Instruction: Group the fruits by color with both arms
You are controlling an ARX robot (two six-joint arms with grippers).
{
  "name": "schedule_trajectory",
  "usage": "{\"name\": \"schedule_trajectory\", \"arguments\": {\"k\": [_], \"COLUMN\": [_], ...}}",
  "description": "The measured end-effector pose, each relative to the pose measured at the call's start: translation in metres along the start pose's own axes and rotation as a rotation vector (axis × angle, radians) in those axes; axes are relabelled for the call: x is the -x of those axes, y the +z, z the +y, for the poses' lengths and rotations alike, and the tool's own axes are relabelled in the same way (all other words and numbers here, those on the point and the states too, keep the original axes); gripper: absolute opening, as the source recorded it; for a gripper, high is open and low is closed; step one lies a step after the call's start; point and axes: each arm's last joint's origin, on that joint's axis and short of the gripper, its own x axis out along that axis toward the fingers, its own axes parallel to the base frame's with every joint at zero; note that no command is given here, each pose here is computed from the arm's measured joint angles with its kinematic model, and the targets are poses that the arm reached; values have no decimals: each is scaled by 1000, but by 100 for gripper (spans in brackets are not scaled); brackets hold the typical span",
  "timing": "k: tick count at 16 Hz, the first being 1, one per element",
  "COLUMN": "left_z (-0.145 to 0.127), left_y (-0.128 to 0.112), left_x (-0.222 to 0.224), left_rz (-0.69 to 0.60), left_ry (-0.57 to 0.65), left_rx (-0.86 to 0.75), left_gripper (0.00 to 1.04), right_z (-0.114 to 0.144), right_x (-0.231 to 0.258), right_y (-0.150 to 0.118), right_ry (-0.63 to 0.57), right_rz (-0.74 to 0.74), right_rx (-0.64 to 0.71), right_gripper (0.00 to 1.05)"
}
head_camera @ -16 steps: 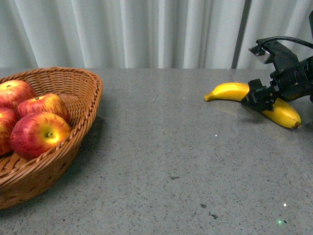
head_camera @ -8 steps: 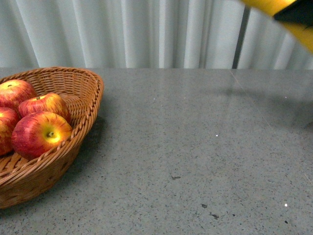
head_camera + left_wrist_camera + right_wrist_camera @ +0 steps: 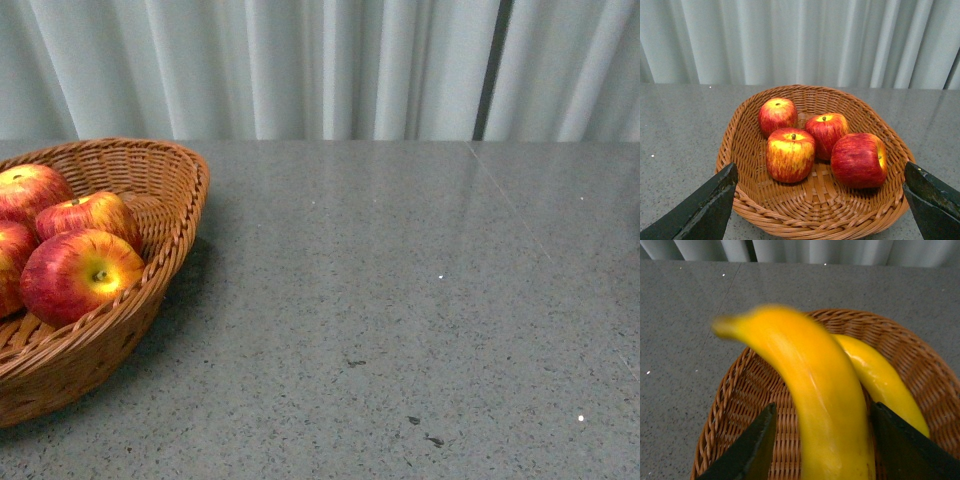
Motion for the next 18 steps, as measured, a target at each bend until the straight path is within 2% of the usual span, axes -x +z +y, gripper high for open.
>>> {"name": "schedule_trajectory", "arguments": {"k": [2, 4, 6, 8, 10, 11, 12, 13, 15, 17, 18], "left_z": [0, 0, 0, 0, 0, 0, 0, 0, 0, 0, 0], "left_y": [0, 0, 0, 0, 0, 0, 0, 0, 0, 0, 0], "left_x": [0, 0, 0, 0, 0, 0, 0, 0, 0, 0, 0], "left_rz": [0, 0, 0, 0, 0, 0, 0, 0, 0, 0, 0], "left_ry": [0, 0, 0, 0, 0, 0, 0, 0, 0, -1, 0], "left_rx": [0, 0, 0, 0, 0, 0, 0, 0, 0, 0, 0], "left_gripper": [98, 98, 98, 98, 98, 98, 98, 98, 98, 98, 98], "right_z": [2, 14, 27, 63, 103, 119, 131, 143, 163, 176, 174], "right_x": [0, 14, 34, 67, 100, 115, 128, 133, 129, 117, 110], "right_y": [-5, 11, 29, 36, 24, 8, -9, -28, -90, -118, -131], "right_ry": [17, 47, 91, 169, 252, 288, 247, 109, -78, -96, -134], "right_rz": [5, -68, -206, -374, -496, -528, -522, -493, -454, -501, -459], "right_rx": [-8, 20, 38, 41, 44, 9, -42, -75, -50, -21, -30], "right_gripper": [74, 97, 97, 98, 98, 98, 95, 85, 59, 35, 22]}}
